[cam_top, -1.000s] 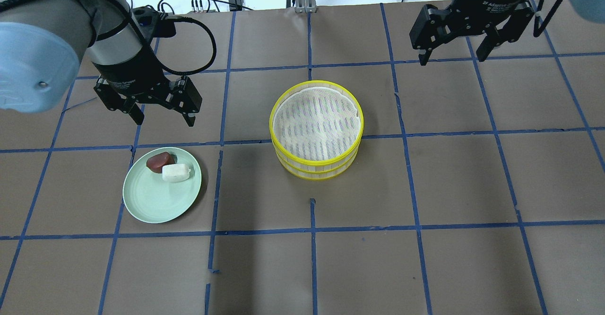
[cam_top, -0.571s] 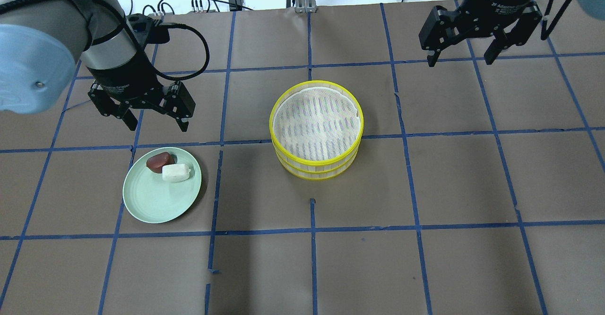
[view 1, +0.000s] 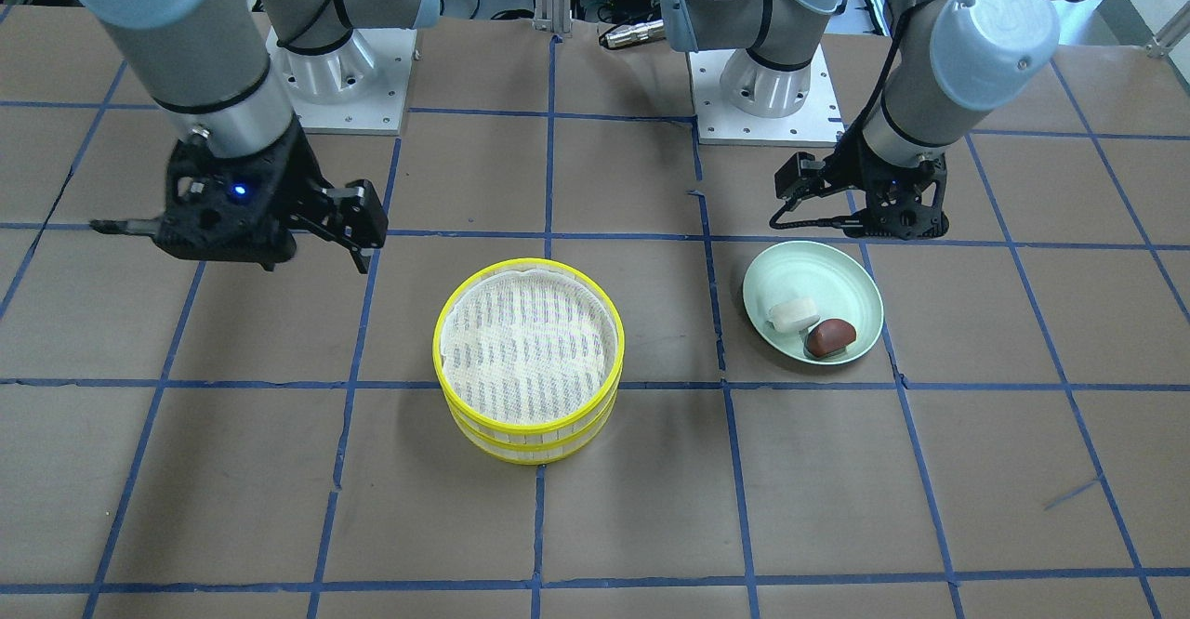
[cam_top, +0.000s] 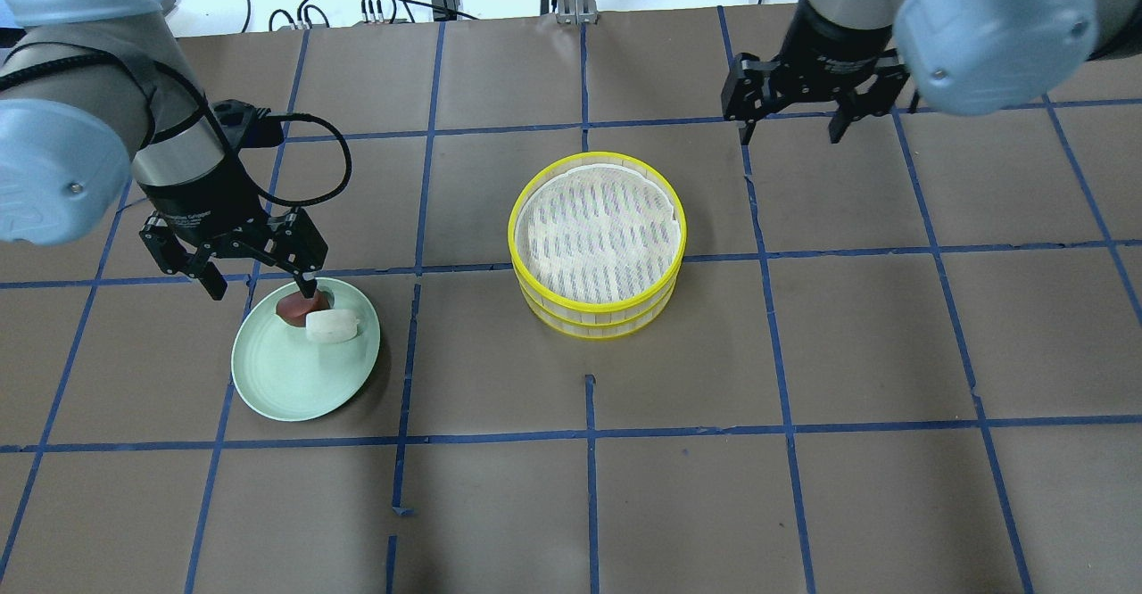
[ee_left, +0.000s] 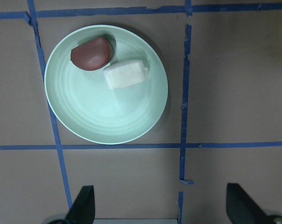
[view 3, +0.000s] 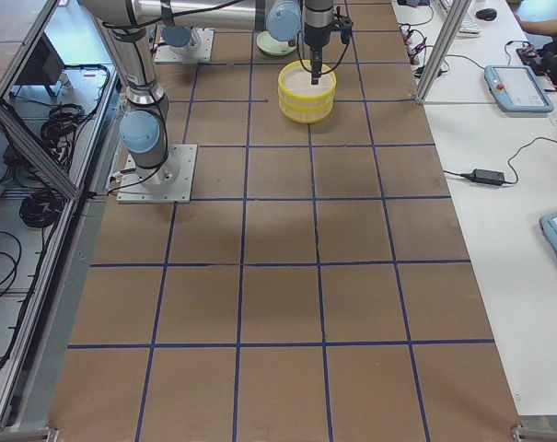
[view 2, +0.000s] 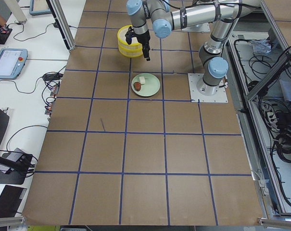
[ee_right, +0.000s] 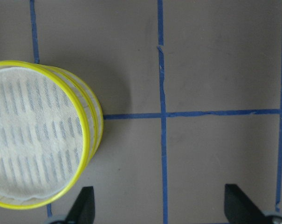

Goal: Place buns in different layers of steamer
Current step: 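Grasp the white bun with the left gripper while the right grips the top tier rim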

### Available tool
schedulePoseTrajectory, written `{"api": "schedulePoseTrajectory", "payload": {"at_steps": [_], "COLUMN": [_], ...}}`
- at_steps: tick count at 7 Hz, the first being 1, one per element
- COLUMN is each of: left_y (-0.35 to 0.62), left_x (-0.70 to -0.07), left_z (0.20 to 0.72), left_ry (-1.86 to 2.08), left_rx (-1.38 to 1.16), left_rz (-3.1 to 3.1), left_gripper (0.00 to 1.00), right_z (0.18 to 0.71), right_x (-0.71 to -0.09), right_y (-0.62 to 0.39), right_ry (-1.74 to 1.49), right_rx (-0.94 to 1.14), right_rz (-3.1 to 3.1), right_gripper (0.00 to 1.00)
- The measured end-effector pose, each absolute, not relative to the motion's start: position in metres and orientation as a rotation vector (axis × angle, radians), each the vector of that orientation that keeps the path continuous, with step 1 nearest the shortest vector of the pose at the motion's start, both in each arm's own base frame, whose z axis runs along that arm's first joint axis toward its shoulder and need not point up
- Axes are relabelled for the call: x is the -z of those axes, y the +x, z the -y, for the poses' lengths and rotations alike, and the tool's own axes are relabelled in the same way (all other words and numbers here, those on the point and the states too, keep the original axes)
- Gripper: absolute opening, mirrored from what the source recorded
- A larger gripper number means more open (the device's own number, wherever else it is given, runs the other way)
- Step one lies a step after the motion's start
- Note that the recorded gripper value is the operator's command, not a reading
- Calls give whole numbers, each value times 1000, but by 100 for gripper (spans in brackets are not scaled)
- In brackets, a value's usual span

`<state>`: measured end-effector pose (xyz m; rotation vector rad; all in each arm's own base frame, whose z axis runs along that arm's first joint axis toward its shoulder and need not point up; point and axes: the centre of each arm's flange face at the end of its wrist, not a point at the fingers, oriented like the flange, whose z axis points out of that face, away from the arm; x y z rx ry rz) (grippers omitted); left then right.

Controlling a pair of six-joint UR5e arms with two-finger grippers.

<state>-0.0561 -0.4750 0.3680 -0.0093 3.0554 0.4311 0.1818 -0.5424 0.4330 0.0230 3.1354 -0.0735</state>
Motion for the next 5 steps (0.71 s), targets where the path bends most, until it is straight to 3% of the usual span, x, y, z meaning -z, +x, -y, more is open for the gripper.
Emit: {"api": "schedulePoseTrajectory", "payload": {"at_steps": [2, 5], "left_y": [-45, -60], "left_x": [-306, -227], "left_z": [487, 494], "left_ry": [-10, 17], "left_rx": [-482, -469], "left_rz": [-3008, -3024], "left_gripper": [93, 86], "right_z": [553, 555], "right_x": [-380, -315], "right_y": [219, 237], "right_ry": [-4, 52], "right_rx": [68, 114], "right_rz": [-3136, -3124], "right_gripper": [83, 73]}}
